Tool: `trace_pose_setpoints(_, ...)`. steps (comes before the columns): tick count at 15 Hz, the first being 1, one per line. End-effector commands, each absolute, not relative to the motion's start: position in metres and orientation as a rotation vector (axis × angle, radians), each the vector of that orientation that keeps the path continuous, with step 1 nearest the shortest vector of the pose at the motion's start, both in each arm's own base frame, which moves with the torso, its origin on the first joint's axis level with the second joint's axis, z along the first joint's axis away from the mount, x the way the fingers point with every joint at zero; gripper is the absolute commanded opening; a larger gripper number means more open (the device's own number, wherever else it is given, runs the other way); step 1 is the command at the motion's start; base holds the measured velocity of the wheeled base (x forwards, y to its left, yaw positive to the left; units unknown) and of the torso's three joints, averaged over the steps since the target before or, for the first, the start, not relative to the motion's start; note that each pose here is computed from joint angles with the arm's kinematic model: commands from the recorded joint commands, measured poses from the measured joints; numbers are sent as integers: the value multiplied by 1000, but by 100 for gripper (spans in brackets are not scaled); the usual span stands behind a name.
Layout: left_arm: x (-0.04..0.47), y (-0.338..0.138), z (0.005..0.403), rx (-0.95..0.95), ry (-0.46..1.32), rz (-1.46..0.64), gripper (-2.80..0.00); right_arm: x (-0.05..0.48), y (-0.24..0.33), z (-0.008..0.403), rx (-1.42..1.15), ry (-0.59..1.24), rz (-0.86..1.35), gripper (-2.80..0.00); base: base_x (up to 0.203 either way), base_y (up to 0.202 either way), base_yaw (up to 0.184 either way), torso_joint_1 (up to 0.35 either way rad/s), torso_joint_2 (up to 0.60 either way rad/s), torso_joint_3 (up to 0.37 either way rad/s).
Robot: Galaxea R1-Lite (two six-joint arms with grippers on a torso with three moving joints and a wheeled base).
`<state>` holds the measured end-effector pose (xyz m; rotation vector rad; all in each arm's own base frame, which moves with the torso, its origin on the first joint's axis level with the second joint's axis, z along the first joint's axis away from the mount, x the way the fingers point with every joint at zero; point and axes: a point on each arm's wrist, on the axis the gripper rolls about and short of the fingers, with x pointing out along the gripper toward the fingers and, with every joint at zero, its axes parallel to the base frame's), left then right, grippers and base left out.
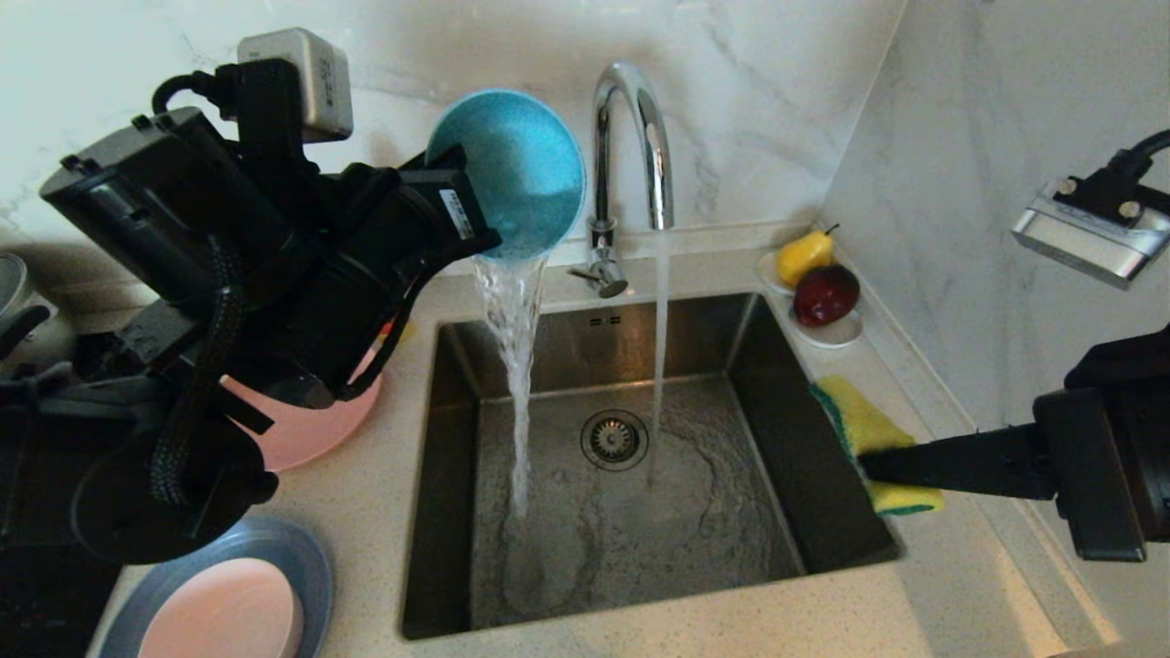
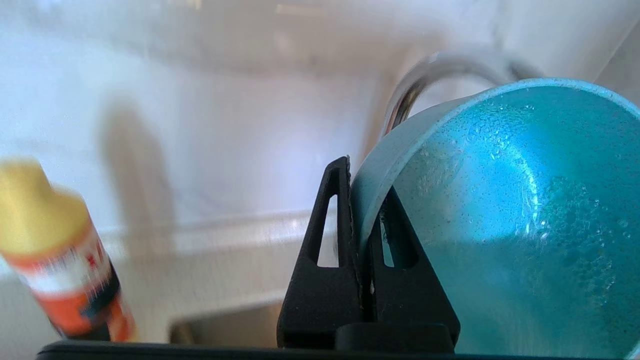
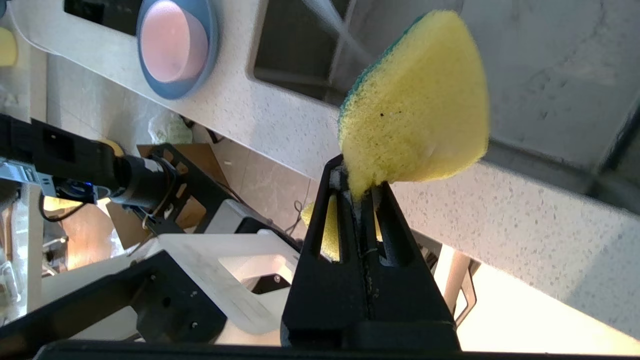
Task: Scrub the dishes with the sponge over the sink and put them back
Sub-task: Rinse the bowl
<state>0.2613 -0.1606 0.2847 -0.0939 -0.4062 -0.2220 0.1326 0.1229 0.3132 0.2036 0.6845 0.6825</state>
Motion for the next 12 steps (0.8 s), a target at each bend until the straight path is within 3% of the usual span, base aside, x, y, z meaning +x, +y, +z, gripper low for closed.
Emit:
trace_pose_setpoints(1, 248, -153, 302, -88, -471, -237, -280, 133, 123, 316, 208, 677, 686, -280, 0, 0, 0, 0, 0, 0)
trace_pose_setpoints(12, 222, -137, 333, -89, -658, -240, -280, 136, 127, 311, 200, 701, 680, -280, 0, 0, 0, 0, 0, 0)
